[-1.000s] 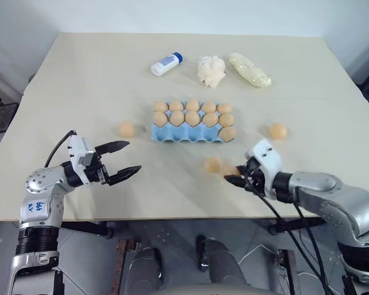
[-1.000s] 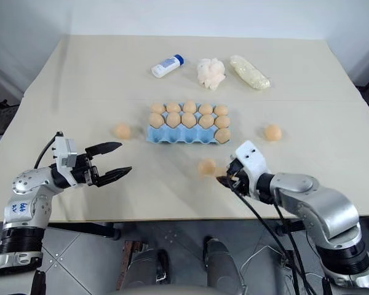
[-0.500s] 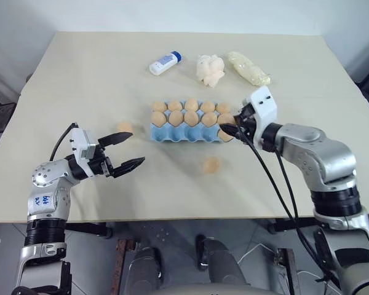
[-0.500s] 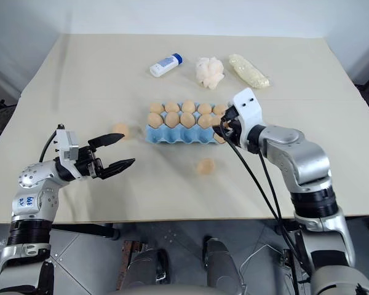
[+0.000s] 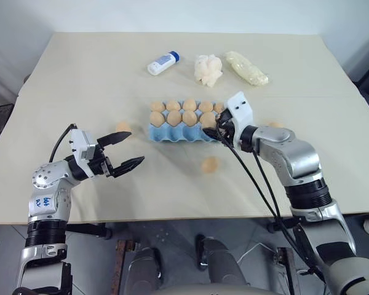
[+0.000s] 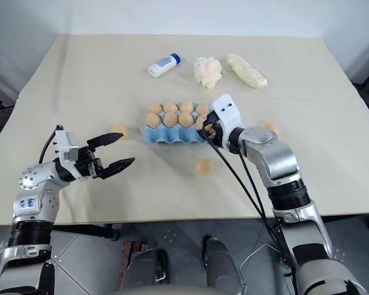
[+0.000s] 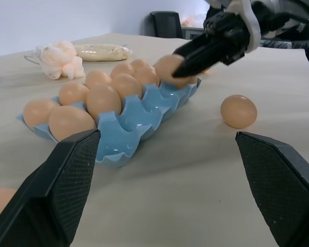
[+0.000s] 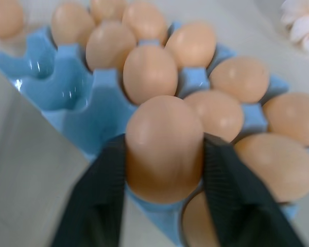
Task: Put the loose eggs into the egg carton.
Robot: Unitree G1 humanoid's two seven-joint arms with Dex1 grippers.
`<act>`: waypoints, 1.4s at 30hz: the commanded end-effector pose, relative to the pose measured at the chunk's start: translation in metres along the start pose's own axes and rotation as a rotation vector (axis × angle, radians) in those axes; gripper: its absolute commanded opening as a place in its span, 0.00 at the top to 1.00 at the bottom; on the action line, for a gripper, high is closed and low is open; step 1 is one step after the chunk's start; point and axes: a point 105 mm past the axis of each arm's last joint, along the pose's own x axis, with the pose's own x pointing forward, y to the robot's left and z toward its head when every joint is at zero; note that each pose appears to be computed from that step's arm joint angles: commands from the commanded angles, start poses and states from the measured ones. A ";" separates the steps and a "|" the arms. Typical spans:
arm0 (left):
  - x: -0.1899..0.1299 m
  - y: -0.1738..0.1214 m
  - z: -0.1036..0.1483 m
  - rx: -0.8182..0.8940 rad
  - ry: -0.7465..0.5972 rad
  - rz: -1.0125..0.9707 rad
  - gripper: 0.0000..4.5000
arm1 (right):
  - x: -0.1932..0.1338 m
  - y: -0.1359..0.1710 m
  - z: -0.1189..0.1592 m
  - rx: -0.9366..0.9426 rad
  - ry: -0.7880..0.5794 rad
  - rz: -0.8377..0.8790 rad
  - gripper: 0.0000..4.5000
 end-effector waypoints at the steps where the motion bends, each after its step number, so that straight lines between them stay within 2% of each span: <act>1: 0.000 0.000 0.008 0.037 -0.026 0.005 0.00 | -0.001 -0.002 0.019 -0.044 -0.062 -0.003 0.22; 4: 0.001 0.001 0.008 0.039 -0.027 0.006 0.00 | -0.001 -0.003 0.021 -0.048 -0.065 -0.012 0.00; 6: 0.001 0.002 0.008 0.040 -0.028 0.007 0.00 | -0.002 -0.004 0.024 -0.053 -0.072 -0.015 0.00; 9: 0.002 0.004 0.009 0.042 -0.031 0.011 0.00 | -0.022 -0.007 0.045 -0.103 -0.151 -0.014 0.00; 13: 0.002 0.007 0.010 0.042 -0.032 0.015 0.00 | -0.051 0.002 0.049 -0.119 -0.194 0.071 0.00; 21: 0.005 0.012 0.007 0.037 -0.034 0.023 0.00 | -0.108 -0.011 0.017 -0.132 -0.137 0.061 0.00; 25: 0.008 0.014 0.007 0.038 -0.038 0.024 0.00 | -0.136 -0.013 -0.017 -0.139 -0.045 0.055 0.00; 33: 0.006 0.018 0.007 0.043 -0.037 0.029 0.00 | -0.180 -0.004 -0.056 -0.113 0.033 0.089 0.00; 42: 0.004 0.021 0.009 0.052 -0.031 0.034 0.00 | -0.198 -0.001 -0.061 -0.113 0.041 0.108 0.00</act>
